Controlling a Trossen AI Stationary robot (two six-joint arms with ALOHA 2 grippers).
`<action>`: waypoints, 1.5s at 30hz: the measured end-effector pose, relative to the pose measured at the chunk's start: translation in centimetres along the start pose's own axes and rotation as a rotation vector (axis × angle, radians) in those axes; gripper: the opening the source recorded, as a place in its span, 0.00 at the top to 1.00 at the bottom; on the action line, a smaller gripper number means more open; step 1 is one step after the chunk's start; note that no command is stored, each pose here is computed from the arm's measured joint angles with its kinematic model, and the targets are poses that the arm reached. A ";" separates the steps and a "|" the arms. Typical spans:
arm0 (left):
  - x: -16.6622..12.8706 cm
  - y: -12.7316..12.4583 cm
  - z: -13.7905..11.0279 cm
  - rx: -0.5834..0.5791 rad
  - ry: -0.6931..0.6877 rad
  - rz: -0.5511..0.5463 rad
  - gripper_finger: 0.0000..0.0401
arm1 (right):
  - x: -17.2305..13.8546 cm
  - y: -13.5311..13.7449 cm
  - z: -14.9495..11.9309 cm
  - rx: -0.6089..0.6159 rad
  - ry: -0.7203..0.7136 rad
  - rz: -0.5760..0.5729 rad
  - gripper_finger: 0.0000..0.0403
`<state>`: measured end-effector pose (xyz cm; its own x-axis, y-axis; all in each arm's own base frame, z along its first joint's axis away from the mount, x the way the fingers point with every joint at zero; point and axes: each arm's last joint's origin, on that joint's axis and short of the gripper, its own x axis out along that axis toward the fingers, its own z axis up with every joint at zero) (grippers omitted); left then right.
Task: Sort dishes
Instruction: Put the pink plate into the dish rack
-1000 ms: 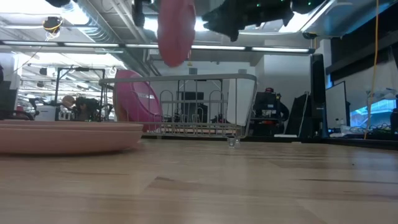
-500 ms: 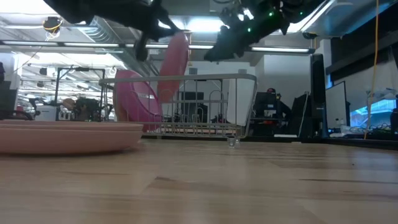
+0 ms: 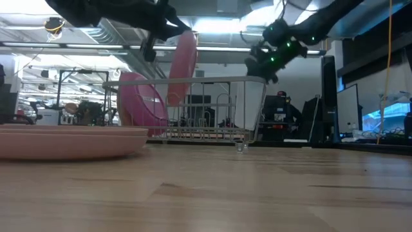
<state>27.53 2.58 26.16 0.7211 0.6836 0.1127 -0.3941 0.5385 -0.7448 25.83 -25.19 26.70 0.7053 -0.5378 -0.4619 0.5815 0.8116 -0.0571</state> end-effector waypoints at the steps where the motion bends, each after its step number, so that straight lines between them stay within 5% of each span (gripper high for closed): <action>1: 0.1 0.1 0.0 0.002 -0.001 0.004 1.00 | 0.2 -0.5 -0.4 0.020 0.018 0.017 0.57; 8: 0.5 0.5 0.4 0.011 -0.011 0.016 1.00 | 2.2 -1.8 -3.4 0.081 0.161 0.139 0.57; 17: 0.6 0.6 0.4 0.032 0.002 0.002 1.00 | 2.4 -1.8 -3.7 0.060 0.186 0.110 0.59; 28: 0.6 0.5 0.3 -0.004 0.039 -0.035 1.00 | 1.8 -1.6 -4.7 0.160 0.330 0.084 0.94; 37: 0.8 1.3 -0.1 -0.044 0.083 0.026 1.00 | 1.3 -1.3 -5.8 0.302 0.460 0.057 0.83; 45: 1.5 1.9 0.6 -0.066 0.088 0.018 1.00 | 1.0 -0.9 -6.2 0.324 0.522 0.026 0.91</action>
<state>27.53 4.97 25.35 0.7627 0.6454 0.0423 -0.3712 0.4904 -0.7885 23.52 -25.02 20.82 0.4770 -0.2694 -0.8366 0.7181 0.6682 0.1943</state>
